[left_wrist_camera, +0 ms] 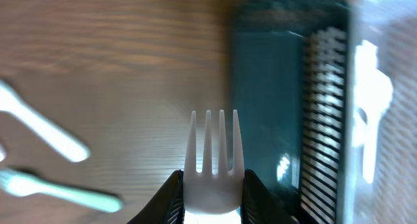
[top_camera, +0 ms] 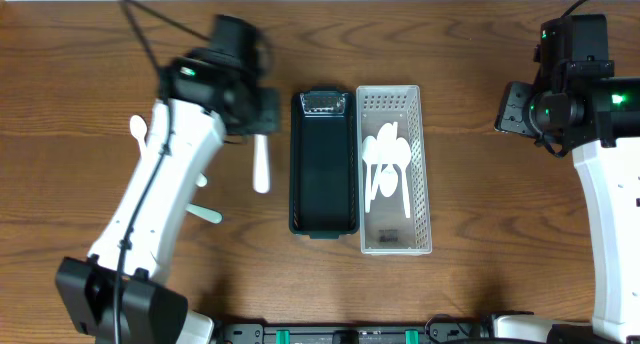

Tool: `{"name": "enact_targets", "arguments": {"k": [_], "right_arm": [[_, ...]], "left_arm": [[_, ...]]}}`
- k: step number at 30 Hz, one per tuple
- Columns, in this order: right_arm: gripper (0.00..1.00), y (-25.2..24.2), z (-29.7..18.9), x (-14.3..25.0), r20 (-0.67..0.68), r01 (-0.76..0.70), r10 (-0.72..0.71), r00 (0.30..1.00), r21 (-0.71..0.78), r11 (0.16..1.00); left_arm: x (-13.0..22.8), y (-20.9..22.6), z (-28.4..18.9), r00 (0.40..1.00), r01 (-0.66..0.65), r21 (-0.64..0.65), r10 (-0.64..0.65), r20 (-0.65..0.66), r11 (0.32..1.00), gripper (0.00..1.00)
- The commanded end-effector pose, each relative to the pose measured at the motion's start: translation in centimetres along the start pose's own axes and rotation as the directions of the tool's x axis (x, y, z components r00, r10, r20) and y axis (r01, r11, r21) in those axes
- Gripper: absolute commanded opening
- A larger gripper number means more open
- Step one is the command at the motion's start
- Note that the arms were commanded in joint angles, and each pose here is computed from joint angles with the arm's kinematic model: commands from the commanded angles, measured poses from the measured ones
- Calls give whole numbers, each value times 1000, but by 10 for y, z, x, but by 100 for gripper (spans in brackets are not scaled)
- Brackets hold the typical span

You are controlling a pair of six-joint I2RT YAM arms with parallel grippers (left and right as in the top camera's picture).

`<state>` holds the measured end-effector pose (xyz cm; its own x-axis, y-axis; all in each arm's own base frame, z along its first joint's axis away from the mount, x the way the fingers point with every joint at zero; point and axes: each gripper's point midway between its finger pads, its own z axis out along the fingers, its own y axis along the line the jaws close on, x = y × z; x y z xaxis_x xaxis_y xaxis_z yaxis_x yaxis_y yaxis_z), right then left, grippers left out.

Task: Pack container
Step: 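Carry the fork right and release it into the dark green basket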

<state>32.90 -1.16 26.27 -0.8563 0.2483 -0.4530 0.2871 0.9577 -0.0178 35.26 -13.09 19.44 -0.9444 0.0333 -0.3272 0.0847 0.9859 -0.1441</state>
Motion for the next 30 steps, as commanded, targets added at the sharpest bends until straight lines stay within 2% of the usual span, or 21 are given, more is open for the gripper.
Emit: {"name": "enact_targets", "arguments": {"k": [1,8,15,17,20,21,22,24,26,30], "right_arm": [[60,-2,2,1,-6,15,-15,1000,4,1000],[59,-2,2,1,-6,15,-15,1000,4,1000],[60,-2,2,2,-8,15,-15,1000,4,1000],[60,-2,2,2,-10,15,-15,1000,4,1000],[60,-2,2,2,-10,15,-15,1000,4,1000],[60,-2,2,2,-9,16,-15,1000,4,1000],[59,-2,2,2,-9,15,-15,1000,4,1000],[60,-2,2,2,-10,15,-15,1000,4,1000],[60,-2,2,2,-9,15,-15,1000,4,1000],[60,-2,2,2,-10,15,-15,1000,4,1000]], "left_arm": [[13,-32,14,996,-83,21,83,-35,996,6],[33,-66,63,983,-128,28,130,-126,991,6],[46,-68,109,966,-139,-1,135,-222,990,7],[48,-67,115,962,-140,-6,135,-236,990,17],[46,-68,116,964,-140,-3,135,-227,990,40],[43,-68,114,966,-139,-1,135,-218,990,51],[39,-70,110,970,-137,4,135,-204,991,56],[32,-72,101,974,-138,12,138,-178,990,57],[23,-73,86,981,-131,23,133,-138,991,70],[8,-57,42,993,-103,2,103,-51,995,72]]}}
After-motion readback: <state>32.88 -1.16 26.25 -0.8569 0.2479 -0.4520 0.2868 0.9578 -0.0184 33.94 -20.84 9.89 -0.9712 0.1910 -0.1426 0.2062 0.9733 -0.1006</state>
